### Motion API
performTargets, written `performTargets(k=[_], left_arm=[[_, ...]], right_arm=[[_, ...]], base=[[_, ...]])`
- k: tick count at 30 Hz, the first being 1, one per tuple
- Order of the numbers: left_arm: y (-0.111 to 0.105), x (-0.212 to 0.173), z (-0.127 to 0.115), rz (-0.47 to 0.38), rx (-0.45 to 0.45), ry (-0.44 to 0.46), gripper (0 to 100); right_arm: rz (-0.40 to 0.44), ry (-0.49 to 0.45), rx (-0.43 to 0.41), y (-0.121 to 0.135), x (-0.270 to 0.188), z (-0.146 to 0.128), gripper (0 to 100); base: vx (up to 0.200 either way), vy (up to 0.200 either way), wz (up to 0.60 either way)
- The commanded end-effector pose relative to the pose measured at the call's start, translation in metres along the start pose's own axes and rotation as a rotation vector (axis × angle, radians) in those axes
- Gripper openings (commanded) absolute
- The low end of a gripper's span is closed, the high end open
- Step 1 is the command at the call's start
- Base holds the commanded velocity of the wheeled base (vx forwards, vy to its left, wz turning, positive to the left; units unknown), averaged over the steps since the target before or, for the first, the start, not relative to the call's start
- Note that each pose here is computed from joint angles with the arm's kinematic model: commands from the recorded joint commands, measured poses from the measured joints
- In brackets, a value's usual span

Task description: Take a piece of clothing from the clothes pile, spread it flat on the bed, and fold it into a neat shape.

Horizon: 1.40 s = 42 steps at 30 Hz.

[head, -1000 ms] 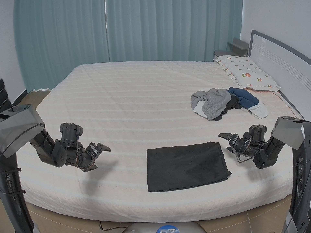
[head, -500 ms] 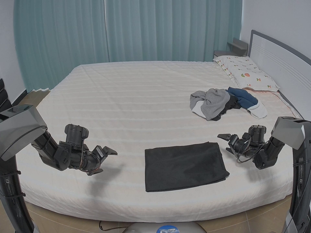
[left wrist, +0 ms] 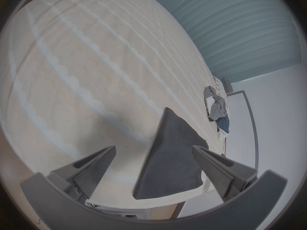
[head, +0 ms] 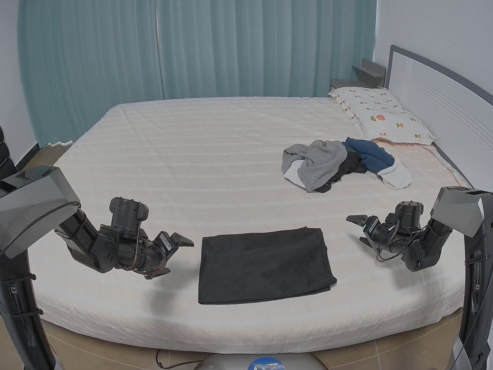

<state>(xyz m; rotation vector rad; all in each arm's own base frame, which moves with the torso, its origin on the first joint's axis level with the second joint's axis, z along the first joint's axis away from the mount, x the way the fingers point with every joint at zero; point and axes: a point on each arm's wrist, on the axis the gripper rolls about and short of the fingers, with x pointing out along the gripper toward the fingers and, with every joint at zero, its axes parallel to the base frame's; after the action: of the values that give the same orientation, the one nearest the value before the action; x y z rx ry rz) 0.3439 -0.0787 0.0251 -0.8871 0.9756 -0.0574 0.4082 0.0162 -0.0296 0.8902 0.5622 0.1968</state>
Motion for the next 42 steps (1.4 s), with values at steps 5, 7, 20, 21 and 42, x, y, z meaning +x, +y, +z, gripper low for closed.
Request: performTargets(k=[5,7,20,21,42], left_arm=[[-0.005,0.006,-0.01,0.016,0.054,-0.002,100],[-0.001,0.015,-0.018,0.023,0.146,0.015,100],[-0.004,0.05,-0.055,-0.082,0.389,0.008,100],[-0.004,0.052,-0.057,-0.082,0.394,0.014,100],[-0.002,0.054,-0.05,-0.07,0.402,-0.057,100]], right_arm=[[0.006,0.019,0.0,0.0,-0.004,-0.011,100],[0.012,0.04,0.0,0.001,-0.004,-0.016,100],[0.014,0.052,0.001,0.0,-0.003,-0.018,100],[0.017,0.057,0.002,-0.001,-0.003,-0.018,100],[0.014,0.061,0.003,-0.002,-0.002,-0.02,100]], base=[[0.0,0.0,0.0],[0.0,0.0,0.0],[0.0,0.0,0.0],[0.0,0.0,0.0],[0.0,0.0,0.0]])
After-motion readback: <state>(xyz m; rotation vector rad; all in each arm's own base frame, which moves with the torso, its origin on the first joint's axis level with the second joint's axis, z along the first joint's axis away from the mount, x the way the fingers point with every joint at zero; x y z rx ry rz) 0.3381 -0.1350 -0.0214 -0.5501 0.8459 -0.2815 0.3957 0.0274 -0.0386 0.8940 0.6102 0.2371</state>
